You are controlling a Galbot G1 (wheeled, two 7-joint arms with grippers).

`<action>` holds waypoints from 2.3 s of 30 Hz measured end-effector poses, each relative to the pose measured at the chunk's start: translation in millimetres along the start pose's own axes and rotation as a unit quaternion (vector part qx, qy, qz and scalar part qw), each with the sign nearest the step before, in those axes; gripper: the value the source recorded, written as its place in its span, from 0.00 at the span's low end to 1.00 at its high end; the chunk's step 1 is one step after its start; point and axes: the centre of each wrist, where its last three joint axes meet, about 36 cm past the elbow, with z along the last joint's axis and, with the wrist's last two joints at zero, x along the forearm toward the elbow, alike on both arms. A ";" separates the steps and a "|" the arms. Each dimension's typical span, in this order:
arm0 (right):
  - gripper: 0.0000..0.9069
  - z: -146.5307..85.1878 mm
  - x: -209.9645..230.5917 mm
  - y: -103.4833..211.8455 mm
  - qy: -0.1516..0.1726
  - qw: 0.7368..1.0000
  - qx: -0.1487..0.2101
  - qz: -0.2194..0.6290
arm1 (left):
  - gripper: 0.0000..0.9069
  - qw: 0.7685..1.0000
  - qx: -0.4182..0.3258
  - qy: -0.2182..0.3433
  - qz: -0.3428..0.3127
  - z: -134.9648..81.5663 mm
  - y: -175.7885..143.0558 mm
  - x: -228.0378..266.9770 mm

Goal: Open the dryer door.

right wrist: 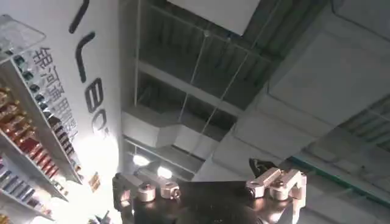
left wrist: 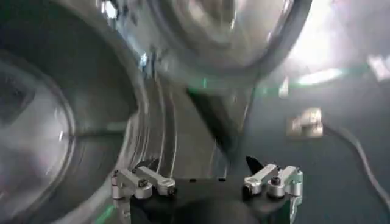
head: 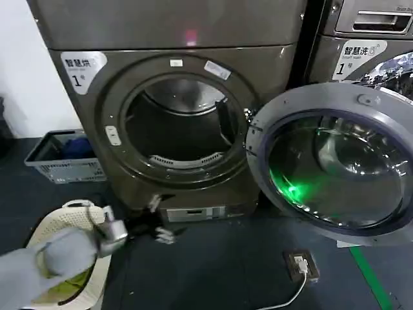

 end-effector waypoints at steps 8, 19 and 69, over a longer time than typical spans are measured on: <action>1.00 3.6 -2.9 -1.1 0.001 1.000 -0.001 0.006 | 1.00 0.993 -0.032 0.110 -0.006 16.0 2.1 42.5; 1.00 12.3 -7.7 1.9 0.002 1.000 0.000 0.012 | 1.00 0.984 -0.027 0.178 -0.007 37.6 21.3 76.5; 1.00 29.0 -20.2 -6.2 -0.002 1.000 0.005 0.029 | 1.00 0.918 -0.022 0.395 0.041 127.8 65.4 157.6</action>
